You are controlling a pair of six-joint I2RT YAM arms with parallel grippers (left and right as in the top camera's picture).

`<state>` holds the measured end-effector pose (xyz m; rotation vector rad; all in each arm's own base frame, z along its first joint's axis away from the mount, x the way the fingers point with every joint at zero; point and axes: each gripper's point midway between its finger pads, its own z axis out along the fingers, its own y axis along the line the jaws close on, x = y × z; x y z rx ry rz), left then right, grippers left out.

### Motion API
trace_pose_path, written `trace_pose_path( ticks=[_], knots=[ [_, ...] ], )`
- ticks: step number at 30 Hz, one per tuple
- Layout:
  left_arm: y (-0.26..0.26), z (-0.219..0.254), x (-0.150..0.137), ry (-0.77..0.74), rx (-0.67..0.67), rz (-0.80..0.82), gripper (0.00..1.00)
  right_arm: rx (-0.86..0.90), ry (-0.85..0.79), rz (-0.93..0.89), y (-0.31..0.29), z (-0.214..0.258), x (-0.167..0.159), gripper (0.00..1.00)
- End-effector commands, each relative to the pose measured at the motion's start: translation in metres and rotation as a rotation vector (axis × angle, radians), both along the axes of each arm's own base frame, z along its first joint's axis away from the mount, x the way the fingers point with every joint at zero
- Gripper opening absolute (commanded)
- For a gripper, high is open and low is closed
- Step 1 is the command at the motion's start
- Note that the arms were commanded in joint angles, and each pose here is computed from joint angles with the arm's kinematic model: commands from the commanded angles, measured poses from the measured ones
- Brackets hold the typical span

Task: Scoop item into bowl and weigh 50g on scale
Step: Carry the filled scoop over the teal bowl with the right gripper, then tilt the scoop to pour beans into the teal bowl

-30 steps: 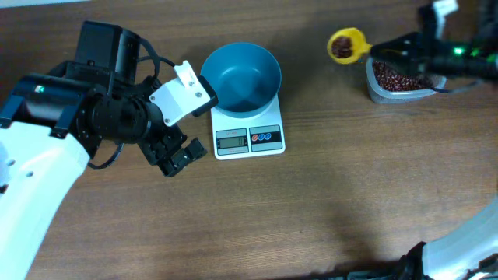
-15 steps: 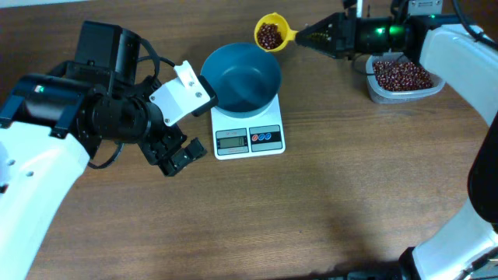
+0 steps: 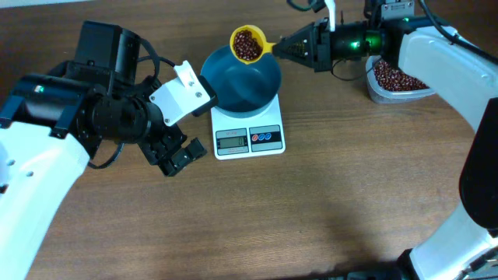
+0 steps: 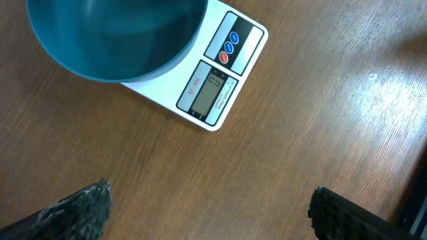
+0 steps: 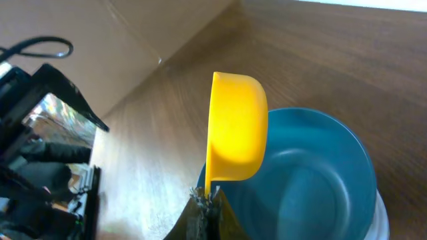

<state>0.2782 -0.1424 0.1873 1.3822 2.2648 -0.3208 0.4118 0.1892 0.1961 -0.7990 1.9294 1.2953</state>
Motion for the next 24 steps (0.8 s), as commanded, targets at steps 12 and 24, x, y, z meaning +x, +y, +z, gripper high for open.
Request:
trace_pose_path(
  ticks=[12,24],
  knots=[
    [-0.003,0.005,0.003,-0.005,-0.012,0.009,0.99,-0.085,-0.176,0.074,0.003,-0.014,-0.006,0.04],
    [-0.003,0.005,0.003,-0.006,-0.012,0.009,0.99,-0.154,-0.166,0.059,0.004,-0.029,-0.005,0.04]
  ],
)
